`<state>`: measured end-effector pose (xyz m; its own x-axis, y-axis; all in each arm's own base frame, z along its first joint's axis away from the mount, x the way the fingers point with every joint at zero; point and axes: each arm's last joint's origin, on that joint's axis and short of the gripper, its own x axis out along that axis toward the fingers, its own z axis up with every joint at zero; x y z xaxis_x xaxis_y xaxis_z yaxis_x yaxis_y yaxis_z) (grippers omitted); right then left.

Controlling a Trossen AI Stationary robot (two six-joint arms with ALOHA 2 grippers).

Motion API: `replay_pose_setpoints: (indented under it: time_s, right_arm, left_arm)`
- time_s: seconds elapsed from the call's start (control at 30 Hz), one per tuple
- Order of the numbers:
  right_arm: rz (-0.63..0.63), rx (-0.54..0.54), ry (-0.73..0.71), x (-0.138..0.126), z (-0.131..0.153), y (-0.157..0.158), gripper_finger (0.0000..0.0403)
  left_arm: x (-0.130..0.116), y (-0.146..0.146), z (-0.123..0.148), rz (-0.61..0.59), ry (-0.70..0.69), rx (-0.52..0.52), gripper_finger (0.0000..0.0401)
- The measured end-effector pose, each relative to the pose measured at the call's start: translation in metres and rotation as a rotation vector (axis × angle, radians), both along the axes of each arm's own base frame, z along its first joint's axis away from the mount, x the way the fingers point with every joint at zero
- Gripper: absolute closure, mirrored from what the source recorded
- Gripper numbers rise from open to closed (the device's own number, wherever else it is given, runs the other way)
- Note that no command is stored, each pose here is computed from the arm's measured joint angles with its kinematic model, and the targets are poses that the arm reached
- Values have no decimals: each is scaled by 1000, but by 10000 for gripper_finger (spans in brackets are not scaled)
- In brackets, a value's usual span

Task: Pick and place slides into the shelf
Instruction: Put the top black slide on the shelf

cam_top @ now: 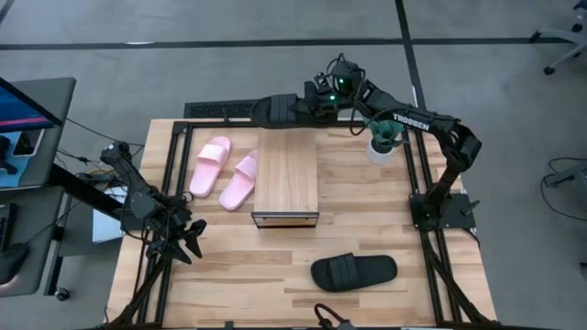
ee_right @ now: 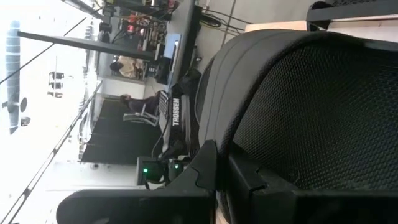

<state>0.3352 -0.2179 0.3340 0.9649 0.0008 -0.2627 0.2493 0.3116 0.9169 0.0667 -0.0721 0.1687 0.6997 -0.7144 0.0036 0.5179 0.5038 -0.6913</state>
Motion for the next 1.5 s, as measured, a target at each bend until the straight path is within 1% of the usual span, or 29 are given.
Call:
replay_pose_setpoints:
  time_s: [0.3, 0.37, 0.5, 0.57, 0.77, 1.07, 1.5]
  right_arm:
    - [-45, -13, 19, 0, -1, -1, 400]
    - [-48, -14, 30, 3, -7, -3, 400]
    - [-43, 27, 73, 13, -24, -4, 400]
    - [-29, 30, 71, 19, -27, -4, 400]
    - [-20, 13, 39, 28, -19, -10, 400]
    - [-12, 53, 79, 29, -32, -19, 400]
    - [-41, 49, 81, 21, -33, -31, 400]
  left_arm:
    - [0, 0, 0, 0, 0, 0, 239]
    - [0, 0, 0, 0, 0, 0, 239]
    - [0, 0, 0, 0, 0, 0, 239]
    - [0, 0, 0, 0, 0, 0, 239]
    - [0, 0, 0, 0, 0, 0, 239]
    - [0, 0, 0, 0, 0, 0, 239]
    - [0, 0, 0, 0, 0, 0, 239]
